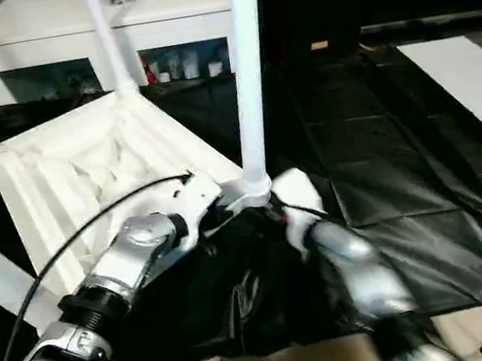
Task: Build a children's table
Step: Rotate leg to tighten
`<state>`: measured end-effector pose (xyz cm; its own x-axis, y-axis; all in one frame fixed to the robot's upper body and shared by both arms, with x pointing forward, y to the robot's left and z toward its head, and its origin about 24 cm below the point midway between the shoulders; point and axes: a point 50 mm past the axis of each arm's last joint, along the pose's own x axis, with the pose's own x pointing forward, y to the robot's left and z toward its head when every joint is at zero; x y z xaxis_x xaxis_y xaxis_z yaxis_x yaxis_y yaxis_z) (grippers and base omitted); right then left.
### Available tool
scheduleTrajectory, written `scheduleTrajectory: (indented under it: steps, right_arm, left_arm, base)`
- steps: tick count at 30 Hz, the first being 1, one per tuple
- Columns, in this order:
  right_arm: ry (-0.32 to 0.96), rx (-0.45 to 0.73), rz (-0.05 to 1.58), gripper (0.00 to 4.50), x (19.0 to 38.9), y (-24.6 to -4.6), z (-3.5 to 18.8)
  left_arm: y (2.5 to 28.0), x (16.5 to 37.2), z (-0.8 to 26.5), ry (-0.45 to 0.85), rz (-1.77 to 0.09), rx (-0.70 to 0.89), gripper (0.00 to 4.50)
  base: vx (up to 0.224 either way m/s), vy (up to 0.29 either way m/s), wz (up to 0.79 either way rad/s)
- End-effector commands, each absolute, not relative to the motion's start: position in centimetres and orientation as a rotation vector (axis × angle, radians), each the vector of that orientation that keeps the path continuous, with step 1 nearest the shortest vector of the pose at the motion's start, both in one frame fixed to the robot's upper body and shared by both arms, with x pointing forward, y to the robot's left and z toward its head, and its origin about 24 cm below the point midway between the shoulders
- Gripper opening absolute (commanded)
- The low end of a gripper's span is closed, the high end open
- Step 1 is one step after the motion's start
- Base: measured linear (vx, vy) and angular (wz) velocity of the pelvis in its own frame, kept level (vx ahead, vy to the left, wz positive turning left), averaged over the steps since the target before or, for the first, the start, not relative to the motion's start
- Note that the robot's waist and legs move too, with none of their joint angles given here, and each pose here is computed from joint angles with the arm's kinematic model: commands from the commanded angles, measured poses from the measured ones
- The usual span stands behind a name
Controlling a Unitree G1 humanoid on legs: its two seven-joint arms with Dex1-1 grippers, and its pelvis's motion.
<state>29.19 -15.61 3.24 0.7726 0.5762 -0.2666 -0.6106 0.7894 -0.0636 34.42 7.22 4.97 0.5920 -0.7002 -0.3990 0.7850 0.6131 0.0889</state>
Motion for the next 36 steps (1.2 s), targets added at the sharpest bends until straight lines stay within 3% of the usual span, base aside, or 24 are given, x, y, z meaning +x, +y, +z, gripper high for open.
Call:
scheduleTrajectory:
  steps: [1, 7, 11, 15, 18, 21, 24, 30, 32, 36]
  right_arm:
    - [0.208, -0.136, 0.675, 3.80, 29.1, -15.5, 3.9]
    - [0.184, -0.106, 0.841, 3.80, 28.6, -14.3, 5.0]
    - [0.186, -0.099, 1.000, 3.80, 28.4, -13.1, 5.6]
    - [0.183, -0.119, 0.997, 3.80, 29.4, -12.9, 5.7]
    - [0.150, -0.141, 0.919, 3.80, 31.3, -12.7, 6.3]
    - [0.134, -0.145, 0.863, 3.80, 32.2, -12.8, 6.6]
    - [0.126, -0.202, 0.702, 3.80, 34.2, -13.2, 6.6]
    - [0.128, -0.245, 0.441, 3.80, 36.7, -15.7, 6.9]
    - [0.128, -0.240, 0.382, 3.80, 37.2, -16.3, 7.1]
    - [0.132, -0.252, 0.243, 3.80, 38.0, -17.9, 7.5]
  left_arm:
    - [7.2, 34.7, 5.9, 0.299, -0.875, 0.250, 0.87]
    - [8.7, 33.6, 7.3, 0.243, -0.910, 0.216, 1.33]
    - [11.2, 30.3, 7.7, 0.291, -1.036, 0.179, 1.63]
    - [12.0, 28.0, 8.0, 0.316, -1.117, 0.128, 1.95]
    - [12.4, 26.0, 8.3, 0.327, -1.168, 0.090, 2.14]
    - [12.6, 25.3, 8.3, 0.330, -1.171, 0.088, 2.20]
    - [13.1, 24.2, 8.7, 0.342, -1.168, 0.085, 2.51]
    - [14.3, 22.9, 9.6, 0.354, -1.161, 0.043, 2.95]
    - [14.6, 22.7, 9.7, 0.354, -1.152, 0.039, 2.95]
    - [15.4, 22.3, 9.9, 0.350, -1.134, 0.033, 3.35]
  base:
    - [0.000, 0.000, 0.00]
    - [0.000, 0.000, 0.00]
    - [0.000, 0.000, 0.00]
    - [0.000, 0.000, 0.00]
    - [0.000, 0.000, 0.00]
    - [0.000, 0.000, 0.00]
    - [0.000, 0.000, 0.00]
    - [0.000, 0.000, 0.00]
    - [0.000, 0.000, 0.00]
    - [0.000, 0.000, 0.00]
